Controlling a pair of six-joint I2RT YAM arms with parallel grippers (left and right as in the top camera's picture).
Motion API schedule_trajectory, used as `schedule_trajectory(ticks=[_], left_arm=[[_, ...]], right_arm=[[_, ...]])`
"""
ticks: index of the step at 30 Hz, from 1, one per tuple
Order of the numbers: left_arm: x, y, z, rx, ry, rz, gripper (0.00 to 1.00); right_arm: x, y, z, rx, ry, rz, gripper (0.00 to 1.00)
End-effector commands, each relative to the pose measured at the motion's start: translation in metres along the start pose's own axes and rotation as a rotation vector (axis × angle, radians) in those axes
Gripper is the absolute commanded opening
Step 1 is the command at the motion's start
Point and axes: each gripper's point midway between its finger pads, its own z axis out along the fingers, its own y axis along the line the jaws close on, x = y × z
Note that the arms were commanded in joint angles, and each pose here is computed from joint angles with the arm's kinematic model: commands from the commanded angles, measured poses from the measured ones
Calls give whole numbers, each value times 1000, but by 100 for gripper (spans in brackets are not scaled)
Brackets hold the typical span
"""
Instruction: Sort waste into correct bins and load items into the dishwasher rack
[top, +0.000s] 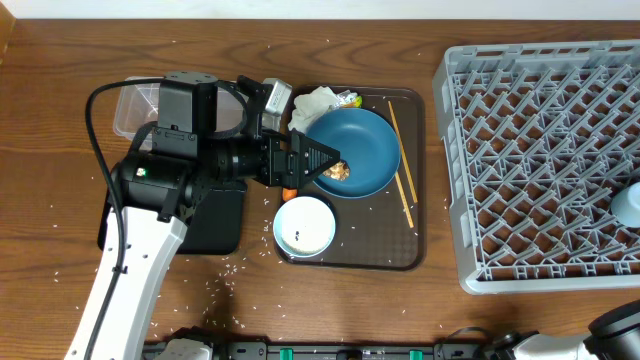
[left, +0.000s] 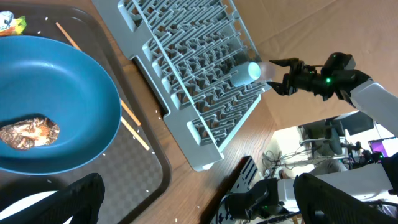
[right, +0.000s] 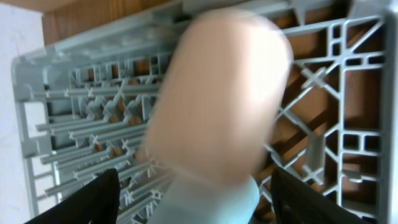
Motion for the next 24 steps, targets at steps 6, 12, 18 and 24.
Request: schedule_trajectory(ticks=[6, 12, 18, 24], left_arm=[[0, 3, 0, -9, -2, 8, 98], [0, 4, 0, -10, -2, 28, 98], [5, 43, -8, -251, -10, -10, 98], [29, 86, -30, -536, 36, -86, 98]], right_arm=[[4, 29, -8, -188, 86, -11, 71], [37, 114, -53, -606, 237, -164, 66], [109, 190, -127, -855, 289, -436, 67], [235, 227, -194, -1004, 374, -760, 70]])
